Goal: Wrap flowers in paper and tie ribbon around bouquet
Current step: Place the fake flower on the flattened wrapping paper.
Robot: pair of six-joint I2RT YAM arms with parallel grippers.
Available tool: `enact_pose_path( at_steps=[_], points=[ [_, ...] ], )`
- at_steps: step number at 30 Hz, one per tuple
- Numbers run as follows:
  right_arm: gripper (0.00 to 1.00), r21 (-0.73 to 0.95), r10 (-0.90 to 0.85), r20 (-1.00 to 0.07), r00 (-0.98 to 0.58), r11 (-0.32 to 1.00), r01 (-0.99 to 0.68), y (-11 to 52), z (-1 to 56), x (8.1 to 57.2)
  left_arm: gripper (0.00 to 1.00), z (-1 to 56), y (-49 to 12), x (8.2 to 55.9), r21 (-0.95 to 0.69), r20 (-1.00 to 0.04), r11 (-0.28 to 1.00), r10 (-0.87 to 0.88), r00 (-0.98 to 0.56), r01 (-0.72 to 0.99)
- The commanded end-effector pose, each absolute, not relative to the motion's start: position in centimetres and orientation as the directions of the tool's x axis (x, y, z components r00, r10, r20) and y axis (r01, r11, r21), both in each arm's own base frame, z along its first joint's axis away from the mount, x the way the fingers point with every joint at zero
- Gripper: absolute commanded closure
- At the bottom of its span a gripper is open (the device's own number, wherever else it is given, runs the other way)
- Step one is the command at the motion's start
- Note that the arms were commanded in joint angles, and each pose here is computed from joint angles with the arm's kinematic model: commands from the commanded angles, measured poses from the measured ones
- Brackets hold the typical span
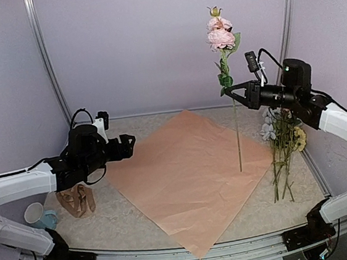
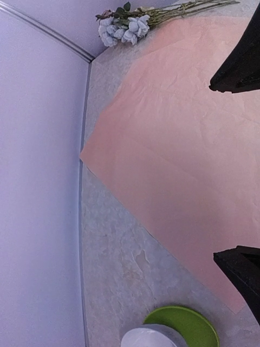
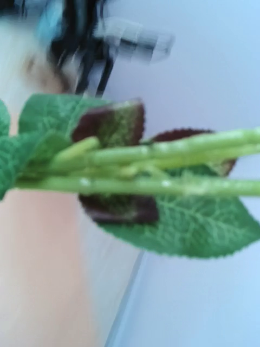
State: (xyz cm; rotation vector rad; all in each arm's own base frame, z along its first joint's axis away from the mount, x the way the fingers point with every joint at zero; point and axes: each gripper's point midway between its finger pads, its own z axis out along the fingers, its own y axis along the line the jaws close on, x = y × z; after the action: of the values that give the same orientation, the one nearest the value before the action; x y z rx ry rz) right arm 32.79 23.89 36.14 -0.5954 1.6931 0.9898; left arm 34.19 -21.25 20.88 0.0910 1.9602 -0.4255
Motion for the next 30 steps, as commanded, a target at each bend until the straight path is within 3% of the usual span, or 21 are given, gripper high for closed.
enact_pose_path(
  at_steps=[1,4,8,23,24,27,30],
  points=[
    [1.0,0.479,0.213,-0.877,-0.43,0.325,-0.816,30.6,35.8,32.7,0.02,23.2,-23.0,33.6,-0.263,-0.925,0.901,-0.135,-0.354,0.344],
    [1.0,0.581,0.073,-0.787,-0.612,0.42,-0.697,37.1,30.3,35.7,0.01,22.2,-22.4,34.1,-0.291,-0.905,0.911,-0.164,-0.393,0.291],
    [1.0,0.603,-0.075,-0.601,-0.796,0.611,-0.513,40.3,21.1,39.9,0.01,20.9,-21.6,34.1,-0.284,-0.887,0.927,-0.157,-0.434,0.245],
    [1.0,0.552,-0.009,-0.458,-0.889,0.781,-0.292,39.8,6.5,45.3,0.01,19.4,-20.5,33.6,-0.255,-0.88,0.94,-0.128,-0.457,0.227],
    [0.93,0.541,-0.005,-0.461,-0.888,0.791,-0.285,39.5,6.3,45.5,0.01,19.3,-20.4,33.6,-0.251,-0.88,0.942,-0.126,-0.458,0.224],
    [0.6,0.508,-0.003,-0.482,-0.876,0.814,-0.282,38.6,7.0,45.8,0.01,19.4,-20.2,33.6,-0.243,-0.882,0.945,-0.122,-0.455,0.217],
    [0.42,0.439,-0.003,-0.537,-0.844,0.853,-0.282,36.5,9.3,46.3,0.01,19.5,-19.9,33.6,-0.236,-0.885,0.949,-0.12,-0.449,0.211]
  ],
)
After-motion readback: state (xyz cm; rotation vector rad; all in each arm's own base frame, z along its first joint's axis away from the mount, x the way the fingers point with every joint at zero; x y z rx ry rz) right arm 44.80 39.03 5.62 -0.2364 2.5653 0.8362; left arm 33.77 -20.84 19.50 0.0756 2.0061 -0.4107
